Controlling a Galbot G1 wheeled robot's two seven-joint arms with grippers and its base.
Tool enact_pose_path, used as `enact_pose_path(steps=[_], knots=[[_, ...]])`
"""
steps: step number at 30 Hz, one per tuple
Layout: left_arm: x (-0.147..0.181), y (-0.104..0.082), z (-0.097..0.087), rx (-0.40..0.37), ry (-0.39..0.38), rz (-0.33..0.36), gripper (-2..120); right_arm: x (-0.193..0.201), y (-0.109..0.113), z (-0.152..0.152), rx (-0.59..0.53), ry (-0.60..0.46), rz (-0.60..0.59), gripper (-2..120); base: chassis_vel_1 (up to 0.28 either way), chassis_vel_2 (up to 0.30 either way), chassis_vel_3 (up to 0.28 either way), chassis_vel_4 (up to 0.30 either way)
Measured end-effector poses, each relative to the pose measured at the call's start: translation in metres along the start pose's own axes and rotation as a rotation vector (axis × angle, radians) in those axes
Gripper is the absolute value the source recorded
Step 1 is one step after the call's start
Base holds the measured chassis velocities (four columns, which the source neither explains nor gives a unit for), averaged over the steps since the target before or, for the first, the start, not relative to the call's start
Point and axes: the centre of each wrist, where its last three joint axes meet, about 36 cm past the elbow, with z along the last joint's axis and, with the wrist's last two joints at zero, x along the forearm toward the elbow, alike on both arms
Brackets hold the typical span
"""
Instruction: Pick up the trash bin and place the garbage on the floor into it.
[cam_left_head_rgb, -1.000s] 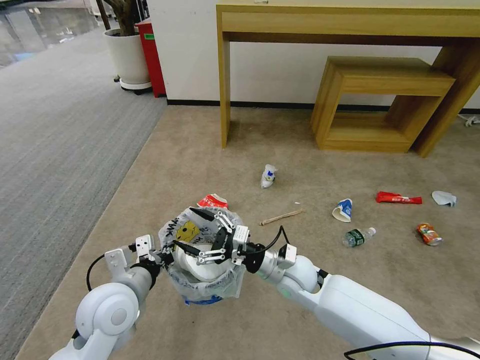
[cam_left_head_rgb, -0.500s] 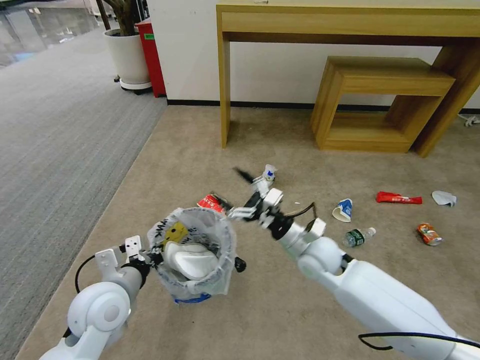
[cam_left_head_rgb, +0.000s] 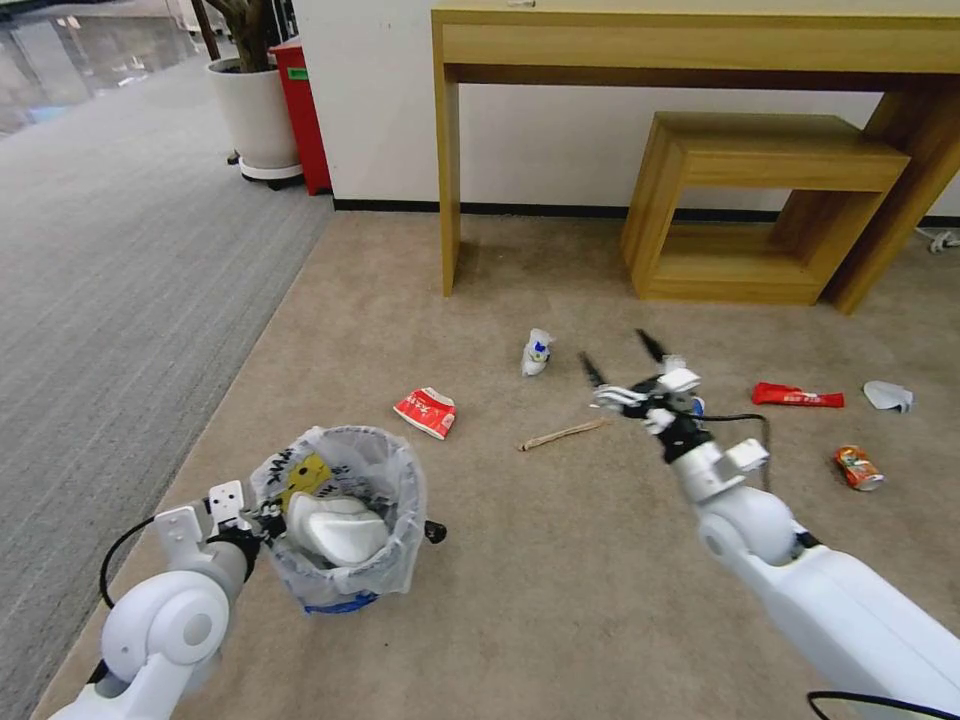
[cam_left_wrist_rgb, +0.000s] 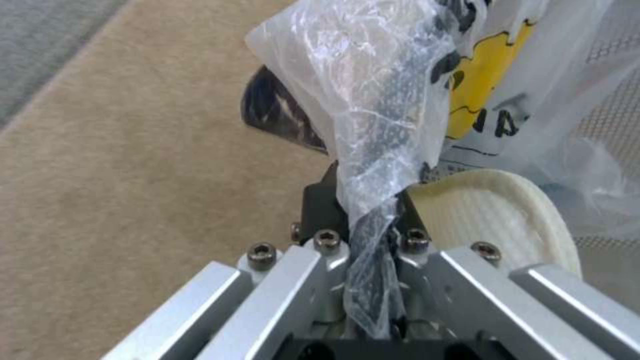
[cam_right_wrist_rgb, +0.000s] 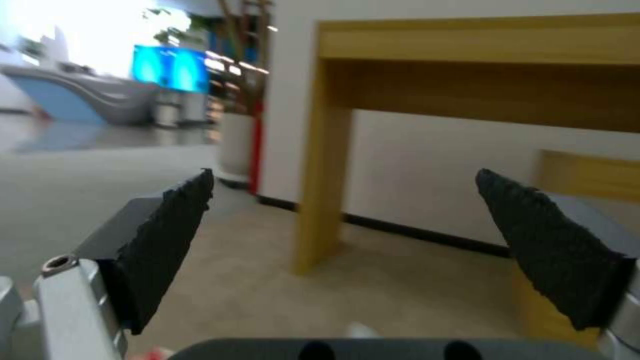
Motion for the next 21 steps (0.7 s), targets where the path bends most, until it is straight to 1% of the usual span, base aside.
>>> enact_pose_path(steps=[2,3,6,7,10,13,21], knots=[[-0.001,0.008,-0.001,0.001,-0.004,-0.030,0,0.017,-0.027,0.005,0.059,0.035,0.091,100,0.000,0.000,0.000,0.000],[-0.001,0.008,-0.001,0.001,-0.004,-0.030,0,0.017,-0.027,0.005,0.059,0.035,0.091,100,0.000,0.000,0.000,0.000],[-0.004,0.015,-0.004,0.002,-0.011,-0.055,0,0.036,-0.054,0.009,0.109,0.059,0.178,99,0.000,0.000,0.000,0.000],[-0.004,0.015,-0.004,0.002,-0.011,-0.055,0,0.036,-0.054,0.009,0.109,0.059,0.178,99,0.000,0.000,0.000,0.000],[-0.006,0.017,-0.005,0.007,-0.011,-0.059,0,0.055,-0.077,0.011,0.142,0.075,0.252,100,0.000,0.000,0.000,0.000],[-0.007,0.016,-0.004,0.011,-0.009,-0.054,0,0.060,-0.079,0.013,0.142,0.078,0.267,100,0.000,0.000,0.000,0.000],[-0.007,0.015,-0.002,0.013,-0.007,-0.049,0,0.063,-0.076,0.021,0.142,0.095,0.270,100,0.000,0.000,0.000,0.000]])
